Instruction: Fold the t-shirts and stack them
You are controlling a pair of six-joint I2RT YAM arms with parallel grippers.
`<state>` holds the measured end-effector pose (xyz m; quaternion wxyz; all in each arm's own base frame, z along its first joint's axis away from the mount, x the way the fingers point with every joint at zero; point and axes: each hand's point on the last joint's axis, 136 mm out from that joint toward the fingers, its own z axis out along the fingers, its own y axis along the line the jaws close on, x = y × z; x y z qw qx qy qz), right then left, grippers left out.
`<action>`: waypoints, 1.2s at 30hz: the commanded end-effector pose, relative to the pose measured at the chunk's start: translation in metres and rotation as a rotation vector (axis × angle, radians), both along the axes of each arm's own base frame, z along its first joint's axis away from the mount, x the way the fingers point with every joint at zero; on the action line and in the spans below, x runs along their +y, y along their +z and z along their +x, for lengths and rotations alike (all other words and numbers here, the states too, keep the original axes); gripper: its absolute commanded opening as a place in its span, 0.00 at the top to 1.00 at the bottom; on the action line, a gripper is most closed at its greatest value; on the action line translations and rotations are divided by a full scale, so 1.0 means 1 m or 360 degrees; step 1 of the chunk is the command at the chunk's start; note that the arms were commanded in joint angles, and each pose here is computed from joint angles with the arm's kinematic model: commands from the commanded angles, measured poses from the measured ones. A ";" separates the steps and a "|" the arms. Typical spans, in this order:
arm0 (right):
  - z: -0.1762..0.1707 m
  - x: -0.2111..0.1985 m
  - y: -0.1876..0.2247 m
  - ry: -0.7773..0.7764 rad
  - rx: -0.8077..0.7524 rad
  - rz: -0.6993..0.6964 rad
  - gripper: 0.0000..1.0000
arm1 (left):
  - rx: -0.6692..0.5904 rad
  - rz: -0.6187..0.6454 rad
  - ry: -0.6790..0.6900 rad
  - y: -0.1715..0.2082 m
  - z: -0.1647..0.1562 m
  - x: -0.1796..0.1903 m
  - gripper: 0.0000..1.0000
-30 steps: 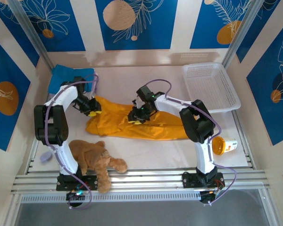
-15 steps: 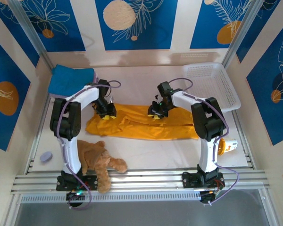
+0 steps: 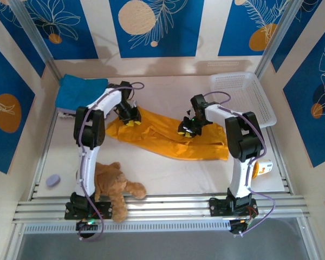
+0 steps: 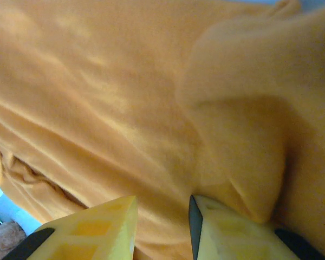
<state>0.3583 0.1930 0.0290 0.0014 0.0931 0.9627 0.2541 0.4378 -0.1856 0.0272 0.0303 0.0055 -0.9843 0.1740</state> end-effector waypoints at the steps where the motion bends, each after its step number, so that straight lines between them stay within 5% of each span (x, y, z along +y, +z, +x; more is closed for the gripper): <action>1: -0.012 -0.010 0.013 0.0018 0.0001 -0.0023 0.66 | 0.0044 0.0082 -0.0023 -0.017 0.014 0.001 0.65; 7: -0.016 -0.028 0.017 -0.0035 -0.0019 -0.0090 0.67 | -0.0036 0.0072 0.0060 -0.010 0.048 0.006 0.67; 22: -0.052 -0.052 -0.008 -0.0078 0.0139 -0.0189 0.66 | -0.0005 -0.0070 0.0254 -0.019 0.063 0.012 0.67; 36: -0.118 0.010 0.013 -0.0222 0.0255 0.0202 0.67 | -0.0123 -0.0288 0.0436 -0.012 0.095 -0.010 0.68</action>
